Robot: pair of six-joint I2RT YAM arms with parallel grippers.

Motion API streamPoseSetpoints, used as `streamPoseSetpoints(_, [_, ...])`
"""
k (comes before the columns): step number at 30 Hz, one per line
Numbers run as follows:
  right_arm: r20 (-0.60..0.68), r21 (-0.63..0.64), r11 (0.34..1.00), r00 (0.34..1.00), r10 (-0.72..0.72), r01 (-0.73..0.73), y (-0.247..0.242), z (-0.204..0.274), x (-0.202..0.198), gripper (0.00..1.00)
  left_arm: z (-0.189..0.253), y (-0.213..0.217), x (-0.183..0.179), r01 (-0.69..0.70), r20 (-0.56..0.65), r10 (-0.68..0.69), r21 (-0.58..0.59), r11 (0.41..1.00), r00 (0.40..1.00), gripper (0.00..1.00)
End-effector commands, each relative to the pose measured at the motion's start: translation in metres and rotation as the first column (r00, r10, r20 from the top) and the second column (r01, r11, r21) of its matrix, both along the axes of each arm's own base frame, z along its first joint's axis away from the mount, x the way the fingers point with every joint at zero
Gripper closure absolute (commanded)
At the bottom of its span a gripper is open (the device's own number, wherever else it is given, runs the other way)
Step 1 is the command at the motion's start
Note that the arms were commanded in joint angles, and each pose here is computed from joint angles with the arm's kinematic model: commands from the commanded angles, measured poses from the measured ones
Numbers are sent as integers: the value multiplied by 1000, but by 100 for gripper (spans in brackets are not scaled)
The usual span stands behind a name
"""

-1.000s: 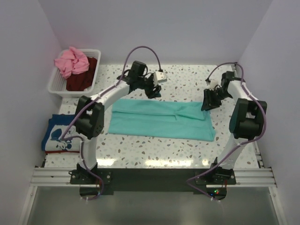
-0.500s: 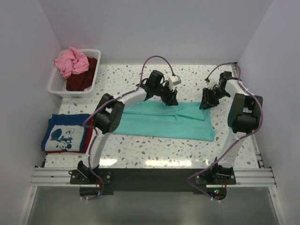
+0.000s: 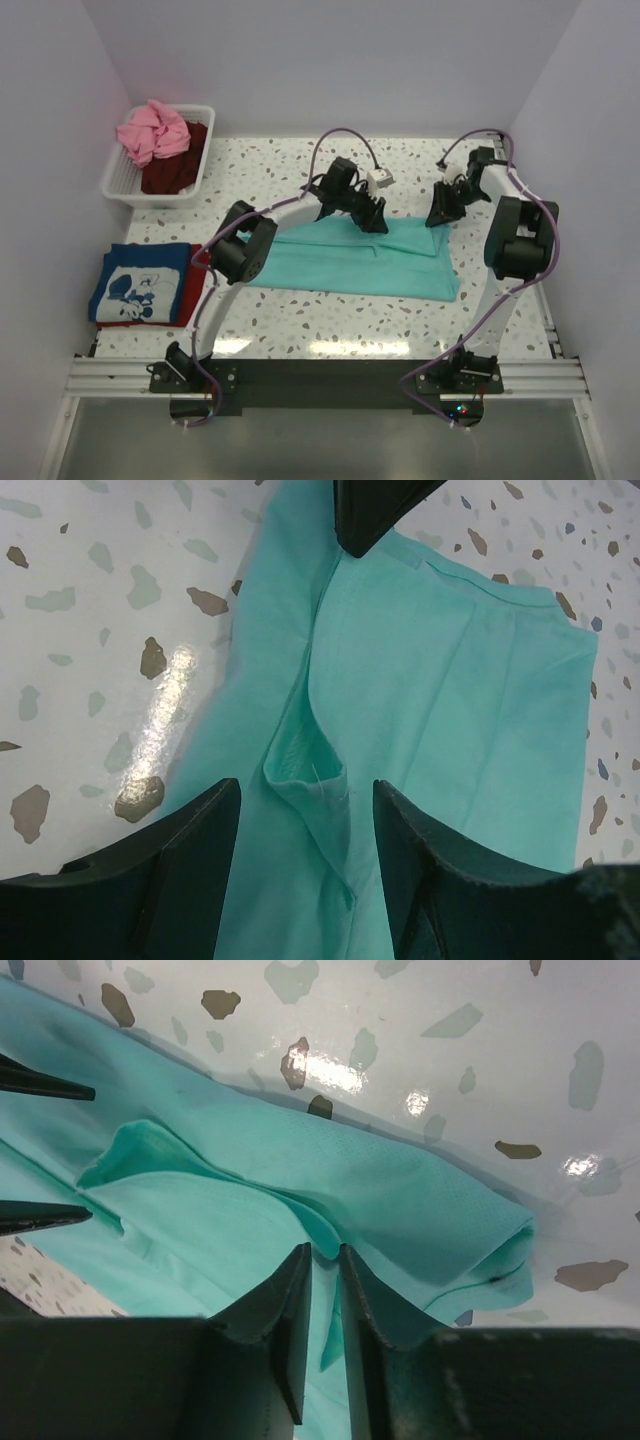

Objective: Fold and stack the t-shirts
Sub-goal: Fold the tshirt

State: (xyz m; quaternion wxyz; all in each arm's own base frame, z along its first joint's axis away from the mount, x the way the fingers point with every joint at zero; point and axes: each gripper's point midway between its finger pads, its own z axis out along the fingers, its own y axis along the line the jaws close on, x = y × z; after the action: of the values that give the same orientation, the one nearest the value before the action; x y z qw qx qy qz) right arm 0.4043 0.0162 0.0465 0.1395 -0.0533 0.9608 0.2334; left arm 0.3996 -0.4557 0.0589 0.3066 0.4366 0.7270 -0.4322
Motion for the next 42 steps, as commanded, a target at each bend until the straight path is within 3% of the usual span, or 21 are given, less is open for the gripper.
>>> streamPoseSetpoints(1, [27, 31, 999, 999, 33, -33, 8, 14, 3, 81, 26, -17, 4, 31, 38, -28, -76, 997, 999, 40])
streamPoseSetpoints(3, [25, 33, 999, 999, 39, -40, 9, 14, 1, 83, 26, -19, 1, 41, 39, -38, -78, 996, 999, 43])
streamPoseSetpoints(8, [33, 32, 998, 998, 54, -55, 9, 17, -2, 100, 26, -20, 4, 36, 48, -32, -78, 996, 998, 61])
streamPoseSetpoints(13, [74, 27, 994, 992, 102, -104, 11, 34, -10, 100, 33, -20, -1, 63, 58, -58, -92, 994, 997, 75])
streamPoseSetpoints(19, [115, -26, 981, 975, 192, -190, 7, 46, -31, 100, 50, -16, -8, 102, 130, -86, -121, 987, 988, 83])
streamPoseSetpoints(32, [57, -8, 915, 913, 404, -404, 14, 40, -91, 100, 35, 11, -45, 197, 179, -185, -51, 979, 966, 83])
streamPoseSetpoints(37, [69, 10, 887, 885, 460, -461, 19, 40, -104, 100, 23, 22, -69, 239, 165, -234, -9, 971, 958, 89])
streamPoseSetpoints(42, [63, 12, 842, 841, 538, -540, 25, 36, -122, 100, 31, 32, -83, 257, 186, -249, -19, 966, 950, 89])
